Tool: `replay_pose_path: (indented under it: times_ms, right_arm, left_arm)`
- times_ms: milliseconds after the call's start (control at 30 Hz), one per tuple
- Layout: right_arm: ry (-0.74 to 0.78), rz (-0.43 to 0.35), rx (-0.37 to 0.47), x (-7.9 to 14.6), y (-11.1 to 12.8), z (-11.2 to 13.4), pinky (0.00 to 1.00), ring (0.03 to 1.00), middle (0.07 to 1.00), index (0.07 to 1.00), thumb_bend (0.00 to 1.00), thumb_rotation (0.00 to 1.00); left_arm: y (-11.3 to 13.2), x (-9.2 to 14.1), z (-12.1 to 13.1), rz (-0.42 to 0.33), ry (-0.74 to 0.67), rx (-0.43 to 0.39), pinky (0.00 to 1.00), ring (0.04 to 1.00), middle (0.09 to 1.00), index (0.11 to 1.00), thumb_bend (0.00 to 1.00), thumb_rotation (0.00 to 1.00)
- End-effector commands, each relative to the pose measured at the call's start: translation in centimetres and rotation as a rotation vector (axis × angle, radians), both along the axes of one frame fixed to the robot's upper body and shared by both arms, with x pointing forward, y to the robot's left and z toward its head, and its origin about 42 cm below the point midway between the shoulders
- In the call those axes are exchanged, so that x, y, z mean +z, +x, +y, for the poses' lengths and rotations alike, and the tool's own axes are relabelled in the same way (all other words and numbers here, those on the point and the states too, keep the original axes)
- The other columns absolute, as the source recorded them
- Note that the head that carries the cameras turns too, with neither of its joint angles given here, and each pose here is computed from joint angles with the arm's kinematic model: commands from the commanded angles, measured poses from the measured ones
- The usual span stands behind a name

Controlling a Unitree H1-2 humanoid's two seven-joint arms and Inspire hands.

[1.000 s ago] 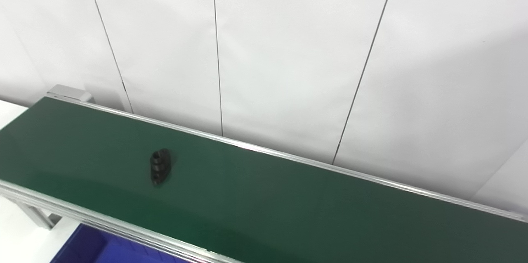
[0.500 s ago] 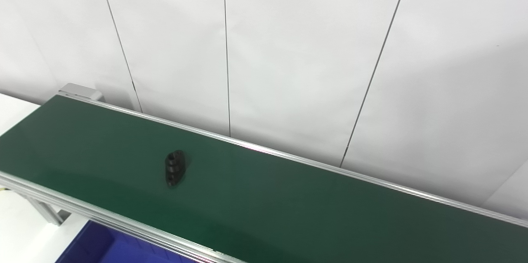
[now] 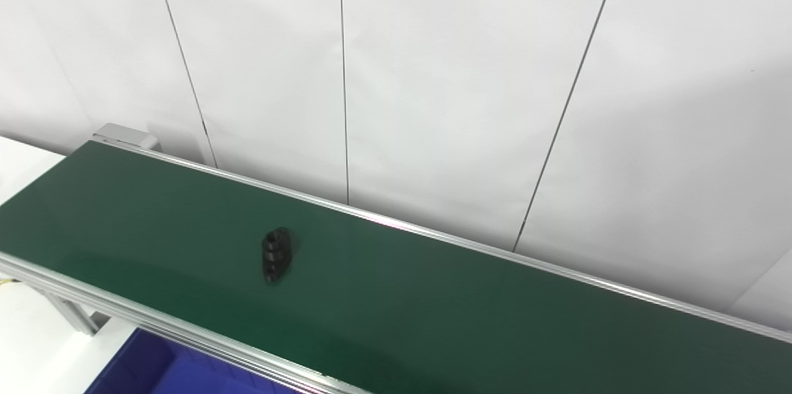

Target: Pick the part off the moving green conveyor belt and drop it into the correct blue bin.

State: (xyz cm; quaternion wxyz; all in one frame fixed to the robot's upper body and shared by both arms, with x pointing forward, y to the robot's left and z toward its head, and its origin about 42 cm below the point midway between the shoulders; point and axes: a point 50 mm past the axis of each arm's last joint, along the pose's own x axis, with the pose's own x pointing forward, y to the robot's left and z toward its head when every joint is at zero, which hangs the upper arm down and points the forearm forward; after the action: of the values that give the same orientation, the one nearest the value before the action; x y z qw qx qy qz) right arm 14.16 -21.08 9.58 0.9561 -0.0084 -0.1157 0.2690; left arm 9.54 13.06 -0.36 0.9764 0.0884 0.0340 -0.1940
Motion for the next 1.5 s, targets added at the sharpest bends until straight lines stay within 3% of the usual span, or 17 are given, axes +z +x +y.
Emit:
replay_pose_path:
  times_ms: [0, 233, 400, 633, 833, 1100, 1233, 1467]
  right_arm:
    - [0.012, -0.100, -0.028, 1.5, 0.8, 0.6, 0.68, 0.786, 0.844, 0.910, 0.92, 0.85]
    - [-0.012, -0.154, -0.073, 2.2, 2.9, 1.7, 0.67, 0.790, 0.856, 0.918, 0.97, 0.93]
    - [-0.018, -0.196, -0.082, 2.9, 4.4, 2.1, 0.67, 0.790, 0.859, 0.917, 0.98, 0.92]
    - [-0.068, -0.254, -0.079, 4.0, 7.2, 2.4, 0.58, 0.768, 0.845, 0.916, 0.98, 0.92]
    - [-0.013, -0.228, -0.080, 4.7, 9.5, 2.5, 0.65, 0.781, 0.845, 0.918, 0.97, 0.87]
    - [-0.020, -0.272, -0.079, 6.0, 12.3, 3.8, 0.66, 0.762, 0.827, 0.920, 0.95, 0.94]
    - [-0.062, -0.334, -0.088, 5.7, 13.7, 4.6, 0.63, 0.747, 0.829, 0.900, 0.97, 0.97]
    - [-0.269, -0.458, -0.078, 5.9, 16.2, 4.6, 0.63, 0.780, 0.864, 0.872, 0.94, 0.90]
  left_arm:
    - [-0.2, 0.4, -0.4, -0.010, -0.016, -0.009, 0.76, 0.868, 0.864, 0.827, 1.00, 0.99]
    - [-0.1, 0.4, -0.4, -0.009, -0.020, -0.011, 0.77, 0.871, 0.866, 0.830, 1.00, 0.99]
    - [-0.1, 0.4, -0.4, -0.011, -0.017, -0.010, 0.77, 0.870, 0.866, 0.832, 1.00, 0.98]
    - [-0.2, 0.4, -0.3, -0.007, -0.021, -0.007, 0.77, 0.873, 0.870, 0.832, 1.00, 0.99]
    - [-0.1, 0.3, -0.2, -0.005, -0.019, -0.010, 0.76, 0.870, 0.870, 0.832, 1.00, 0.98]
    - [0.0, 0.3, 0.0, -0.005, -0.014, -0.012, 0.76, 0.873, 0.870, 0.831, 1.00, 0.98]
    - [0.1, 0.3, 0.0, -0.007, -0.014, -0.010, 0.76, 0.873, 0.870, 0.830, 1.00, 0.98]
    - [0.1, 0.3, 0.0, -0.013, -0.006, -0.010, 0.76, 0.873, 0.869, 0.831, 1.00, 0.99]
